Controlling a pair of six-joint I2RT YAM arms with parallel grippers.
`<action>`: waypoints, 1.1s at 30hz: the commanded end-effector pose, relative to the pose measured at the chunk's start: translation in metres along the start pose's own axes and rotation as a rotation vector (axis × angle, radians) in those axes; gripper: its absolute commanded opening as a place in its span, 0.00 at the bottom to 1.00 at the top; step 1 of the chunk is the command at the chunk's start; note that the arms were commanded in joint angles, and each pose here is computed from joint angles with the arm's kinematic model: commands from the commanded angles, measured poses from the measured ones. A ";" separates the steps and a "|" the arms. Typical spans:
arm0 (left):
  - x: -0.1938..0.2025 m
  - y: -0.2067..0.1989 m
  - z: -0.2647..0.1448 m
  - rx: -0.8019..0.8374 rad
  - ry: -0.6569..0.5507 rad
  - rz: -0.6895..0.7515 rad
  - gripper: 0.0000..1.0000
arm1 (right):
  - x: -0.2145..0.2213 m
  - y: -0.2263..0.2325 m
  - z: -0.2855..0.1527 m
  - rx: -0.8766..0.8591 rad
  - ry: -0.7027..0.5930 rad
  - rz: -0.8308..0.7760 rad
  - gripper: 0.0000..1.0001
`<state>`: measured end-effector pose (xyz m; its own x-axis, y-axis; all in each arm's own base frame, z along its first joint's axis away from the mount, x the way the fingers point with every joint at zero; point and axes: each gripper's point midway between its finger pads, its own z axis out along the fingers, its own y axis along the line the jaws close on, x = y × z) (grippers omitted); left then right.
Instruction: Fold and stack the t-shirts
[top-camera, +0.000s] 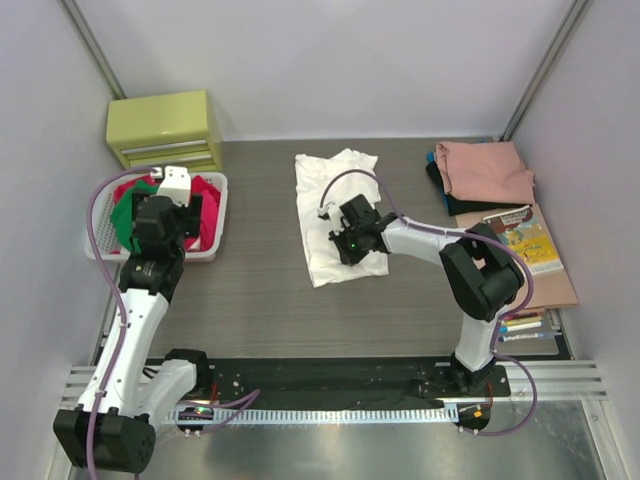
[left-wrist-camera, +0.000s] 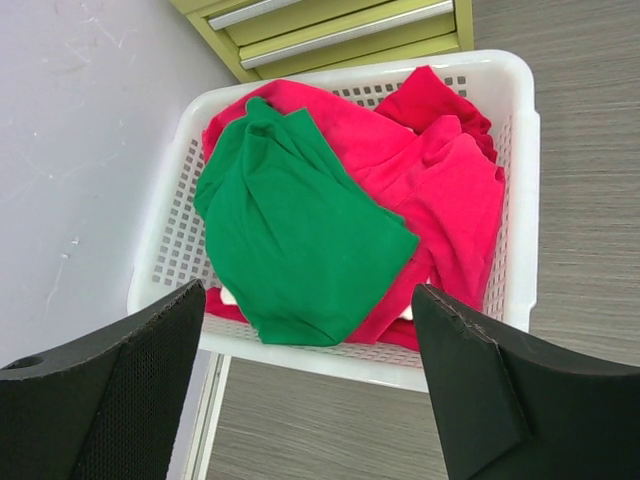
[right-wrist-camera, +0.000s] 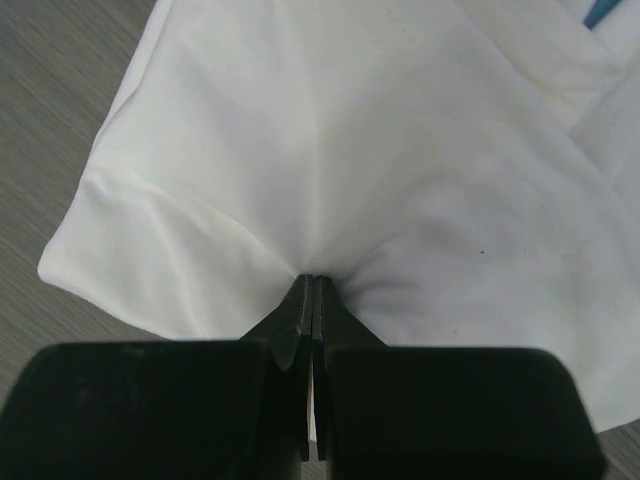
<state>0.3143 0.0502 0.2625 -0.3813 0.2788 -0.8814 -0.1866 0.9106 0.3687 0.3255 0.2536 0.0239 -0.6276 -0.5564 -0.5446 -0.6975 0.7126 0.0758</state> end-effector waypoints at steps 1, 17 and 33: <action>-0.008 0.010 -0.002 -0.030 -0.047 -0.005 0.85 | 0.027 0.059 0.019 -0.131 0.115 -0.065 0.01; -0.003 0.001 0.005 -0.002 -0.033 -0.008 0.85 | 0.076 0.140 -0.008 -0.423 0.159 -0.100 0.01; 0.013 -0.025 0.006 0.112 -0.005 -0.042 0.90 | -0.071 0.112 -0.131 -0.183 -0.318 -0.480 0.71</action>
<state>0.3143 0.0382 0.2347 -0.4071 0.2716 -0.8721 -0.1030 0.9350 0.3393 0.2191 0.3179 0.1062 -0.2954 -0.6762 -0.6749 -0.9456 0.3077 0.1056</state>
